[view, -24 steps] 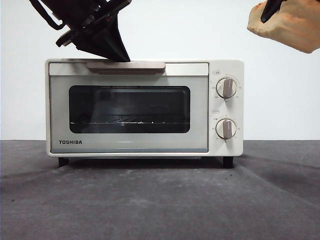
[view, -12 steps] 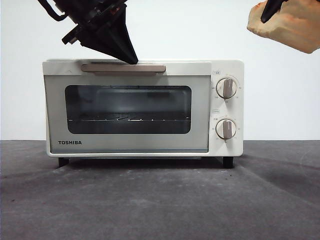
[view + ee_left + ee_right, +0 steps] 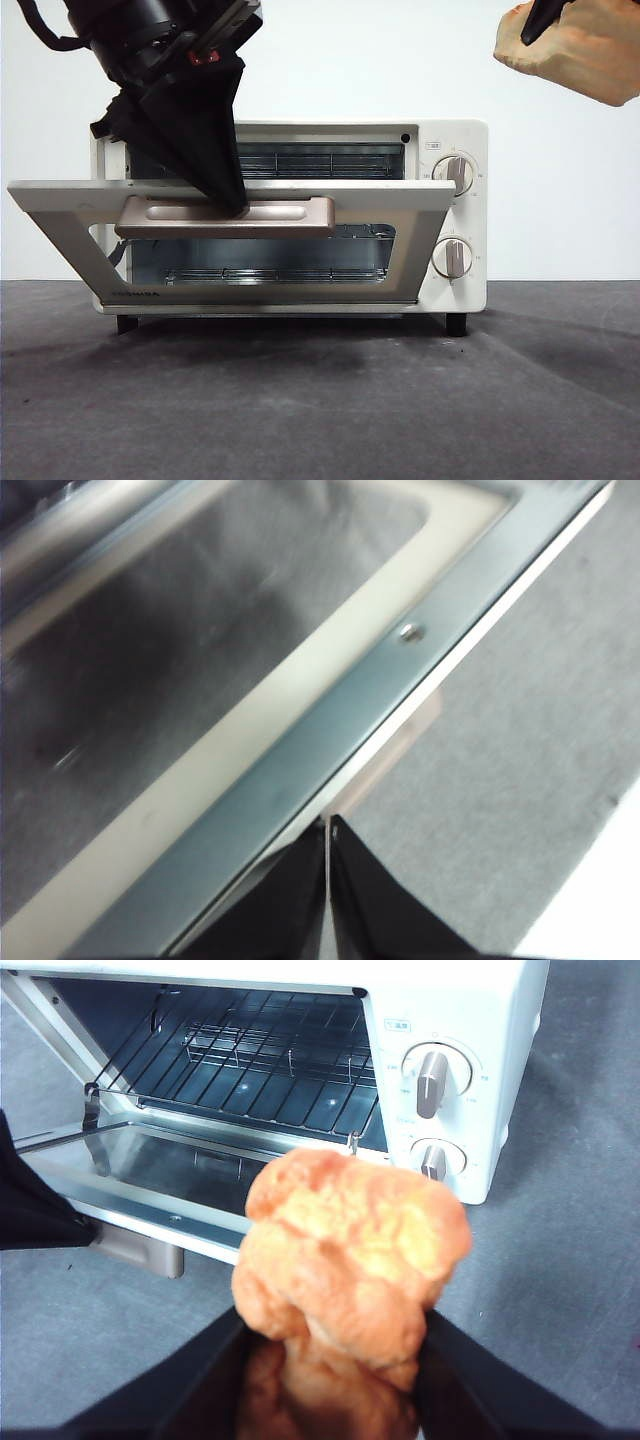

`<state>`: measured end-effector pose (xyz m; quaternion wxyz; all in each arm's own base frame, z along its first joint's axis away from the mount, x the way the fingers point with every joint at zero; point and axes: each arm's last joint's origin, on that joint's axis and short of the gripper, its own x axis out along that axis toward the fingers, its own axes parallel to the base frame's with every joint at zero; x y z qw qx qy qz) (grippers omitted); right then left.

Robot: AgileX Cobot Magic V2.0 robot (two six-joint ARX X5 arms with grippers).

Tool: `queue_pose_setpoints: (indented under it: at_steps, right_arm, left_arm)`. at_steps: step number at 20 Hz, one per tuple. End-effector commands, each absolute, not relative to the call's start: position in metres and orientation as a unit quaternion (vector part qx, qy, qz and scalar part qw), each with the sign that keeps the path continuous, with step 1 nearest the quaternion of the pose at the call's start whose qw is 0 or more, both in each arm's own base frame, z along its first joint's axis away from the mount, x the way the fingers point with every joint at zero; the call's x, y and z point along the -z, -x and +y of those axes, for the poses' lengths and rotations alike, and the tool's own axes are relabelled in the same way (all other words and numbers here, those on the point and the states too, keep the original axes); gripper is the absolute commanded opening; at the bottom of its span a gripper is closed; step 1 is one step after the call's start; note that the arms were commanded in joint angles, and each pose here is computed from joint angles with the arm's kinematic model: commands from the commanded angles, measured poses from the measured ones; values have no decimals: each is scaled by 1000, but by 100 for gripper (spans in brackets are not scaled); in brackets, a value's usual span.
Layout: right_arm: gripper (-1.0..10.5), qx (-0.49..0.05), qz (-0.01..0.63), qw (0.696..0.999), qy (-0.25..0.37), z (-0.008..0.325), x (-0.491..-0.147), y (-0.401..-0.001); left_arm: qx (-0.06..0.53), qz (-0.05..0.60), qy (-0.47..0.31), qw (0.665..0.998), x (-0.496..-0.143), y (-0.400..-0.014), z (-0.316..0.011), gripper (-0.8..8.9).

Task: The left arm flap open the oven, the right arm pick bread and place it into oven, the left arm flap close the oven

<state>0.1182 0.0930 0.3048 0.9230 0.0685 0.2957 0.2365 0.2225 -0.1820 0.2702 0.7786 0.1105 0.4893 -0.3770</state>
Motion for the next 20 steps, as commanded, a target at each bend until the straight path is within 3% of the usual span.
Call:
queue_pose_setpoints:
  at_steps: [1, 13, 20]
  right_arm:
    - [208, -246, 282, 925, -67, 95, -312, -118]
    - [208, -246, 282, 925, -67, 95, -312, -118]
    - [208, -247, 283, 925, -67, 95, -311, -118]
  left_arm:
    - [372, 482, -119, 784, -269, -226, -188, 16]
    - [360, 518, -120, 767, -266, -220, -184, 16]
    - [363, 492, -107, 784, -279, -216, -179, 16]
